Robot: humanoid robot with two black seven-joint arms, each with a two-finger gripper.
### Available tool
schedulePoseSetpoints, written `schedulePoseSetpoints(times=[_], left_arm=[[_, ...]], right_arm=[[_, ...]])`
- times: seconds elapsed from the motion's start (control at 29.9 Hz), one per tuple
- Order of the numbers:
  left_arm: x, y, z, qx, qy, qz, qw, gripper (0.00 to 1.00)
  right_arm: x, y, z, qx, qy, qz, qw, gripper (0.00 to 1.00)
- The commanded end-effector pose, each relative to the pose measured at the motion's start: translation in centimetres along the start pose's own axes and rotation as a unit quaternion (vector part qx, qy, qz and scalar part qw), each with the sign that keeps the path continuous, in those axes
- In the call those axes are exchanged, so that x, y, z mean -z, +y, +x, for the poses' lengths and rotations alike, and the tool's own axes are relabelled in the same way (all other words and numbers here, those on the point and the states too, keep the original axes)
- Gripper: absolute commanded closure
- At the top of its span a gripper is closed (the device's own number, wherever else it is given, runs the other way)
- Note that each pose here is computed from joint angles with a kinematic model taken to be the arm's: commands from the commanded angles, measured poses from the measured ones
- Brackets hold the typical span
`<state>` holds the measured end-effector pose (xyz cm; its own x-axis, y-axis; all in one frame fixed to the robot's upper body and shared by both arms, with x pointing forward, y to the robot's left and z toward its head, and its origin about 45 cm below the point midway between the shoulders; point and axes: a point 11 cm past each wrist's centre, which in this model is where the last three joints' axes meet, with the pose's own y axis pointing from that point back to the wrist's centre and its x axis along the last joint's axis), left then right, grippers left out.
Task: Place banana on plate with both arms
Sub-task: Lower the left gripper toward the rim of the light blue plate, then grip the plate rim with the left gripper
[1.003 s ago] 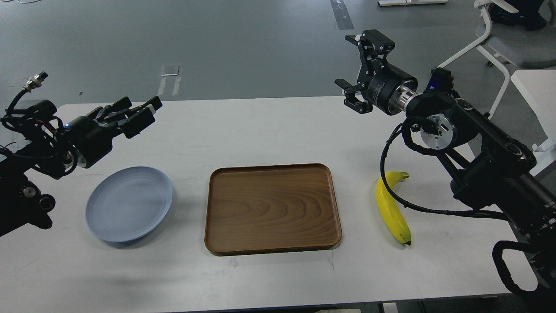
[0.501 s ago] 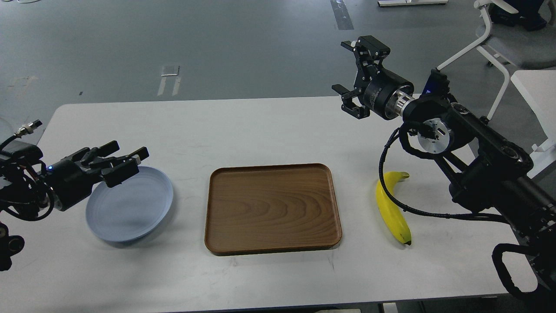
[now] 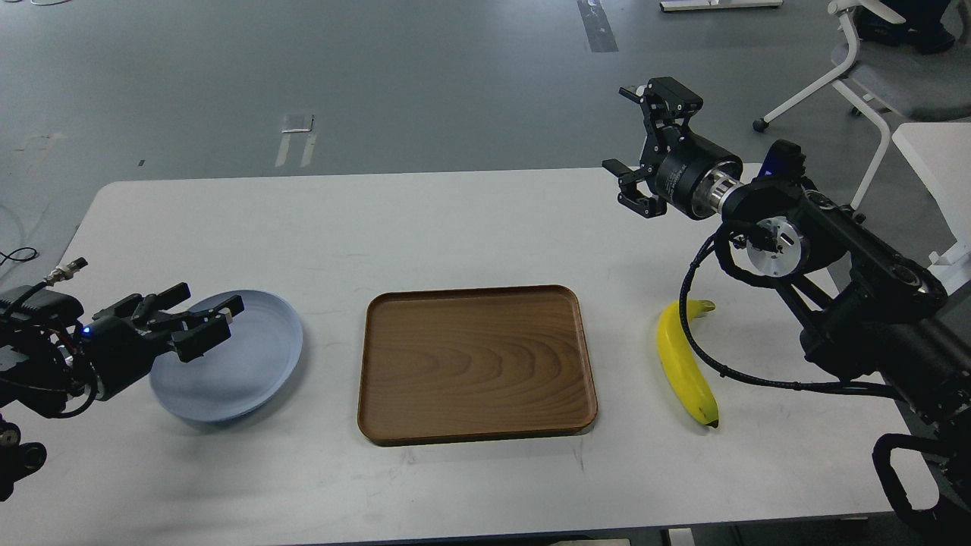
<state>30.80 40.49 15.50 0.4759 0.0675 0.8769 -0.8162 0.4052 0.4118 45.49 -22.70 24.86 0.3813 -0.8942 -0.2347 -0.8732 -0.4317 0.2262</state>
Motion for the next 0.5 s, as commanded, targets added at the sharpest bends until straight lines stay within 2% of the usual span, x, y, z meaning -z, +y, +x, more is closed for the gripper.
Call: schedulePoseSetpoints(times=[0.0,0.47], left_arm=[[0.8,0.4,-1.5,0.009,0.015,0.017,1.0,0.02],[3.8,2.0,-3.7,0.01,0.033,0.077,0.996,0.02]], right_arm=[[0.1,0.0,0.0,0.001,0.0,0.001,1.0,0.0],[0.0,0.2,0.3,-0.003,0.0,0.0,1.0,0.0]])
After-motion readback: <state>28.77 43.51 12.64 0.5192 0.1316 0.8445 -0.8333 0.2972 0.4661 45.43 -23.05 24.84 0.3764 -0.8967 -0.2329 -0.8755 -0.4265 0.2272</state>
